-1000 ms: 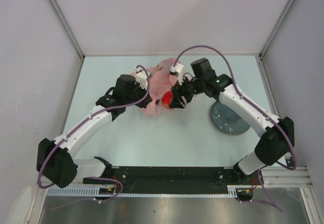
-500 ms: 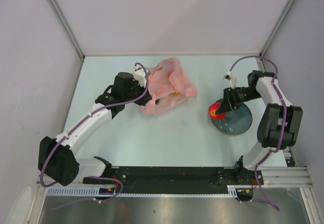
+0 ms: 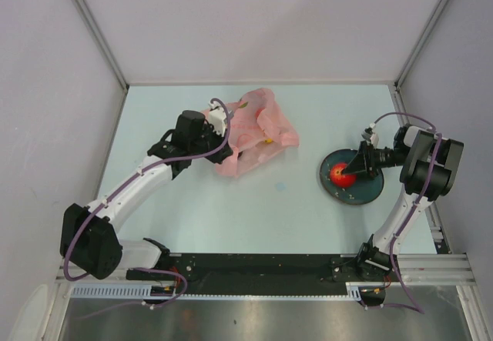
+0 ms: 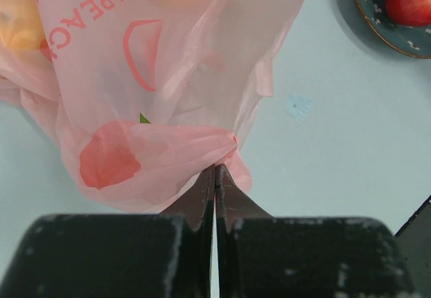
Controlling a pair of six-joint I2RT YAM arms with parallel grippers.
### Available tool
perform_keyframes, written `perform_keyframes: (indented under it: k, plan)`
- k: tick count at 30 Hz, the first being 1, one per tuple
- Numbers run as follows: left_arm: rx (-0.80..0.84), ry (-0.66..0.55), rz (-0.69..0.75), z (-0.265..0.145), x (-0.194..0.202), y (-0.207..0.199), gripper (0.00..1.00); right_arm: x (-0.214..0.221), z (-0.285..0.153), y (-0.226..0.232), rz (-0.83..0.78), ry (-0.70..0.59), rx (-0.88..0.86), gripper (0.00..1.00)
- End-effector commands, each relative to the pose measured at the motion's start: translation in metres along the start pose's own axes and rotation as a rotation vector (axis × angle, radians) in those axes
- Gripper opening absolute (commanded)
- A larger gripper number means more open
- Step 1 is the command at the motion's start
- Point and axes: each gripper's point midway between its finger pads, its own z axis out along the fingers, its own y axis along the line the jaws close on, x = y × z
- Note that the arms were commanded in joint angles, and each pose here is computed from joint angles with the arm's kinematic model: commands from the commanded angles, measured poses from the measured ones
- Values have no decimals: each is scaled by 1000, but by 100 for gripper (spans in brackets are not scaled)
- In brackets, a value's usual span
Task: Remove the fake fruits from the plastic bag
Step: Place the fake fruit on the plate.
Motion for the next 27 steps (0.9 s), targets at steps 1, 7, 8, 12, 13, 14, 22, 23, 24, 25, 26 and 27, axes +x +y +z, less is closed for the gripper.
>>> perform_keyframes:
  k: [1, 7, 8, 12, 13, 14, 22, 23, 24, 25, 26, 27]
  plan:
    - [22, -18, 36, 1, -12, -1, 0, -24, -1, -8, 5, -71, 48, 43]
    - [22, -15, 35, 2, -13, 0, 0, -28, 2, -27, 46, -75, 97, 43]
    - [19, -14, 34, 2, -13, 0, 0, -29, 2, -29, 44, -77, 102, 45]
    - [21, -11, 34, 2, -11, 0, 0, -31, 1, -35, 54, -80, 128, 47]
    - [21, -12, 36, 2, -11, 0, 0, -31, 1, -36, 59, -81, 130, 47]
    - [21, -14, 36, 2, -12, 0, 0, -32, 1, -37, 57, -80, 137, 48]
    - [21, -16, 36, 2, -13, 0, 0, -37, -4, -43, 36, -90, 197, 59]
    - [22, -17, 37, 3, -13, 0, 0, -37, -5, -43, 36, -93, 199, 63]
    - [24, -18, 36, 3, -13, -1, 0, -37, -5, -43, 38, -93, 200, 65]
    - [24, -18, 37, 2, -13, -1, 0, -38, -6, -43, 35, -95, 202, 66]
    - [24, -18, 36, 3, -13, -1, 0, -38, -6, -42, 27, -96, 205, 71]
    - [24, -17, 35, 3, -13, -1, 0, -38, -7, -43, 30, -95, 207, 72]
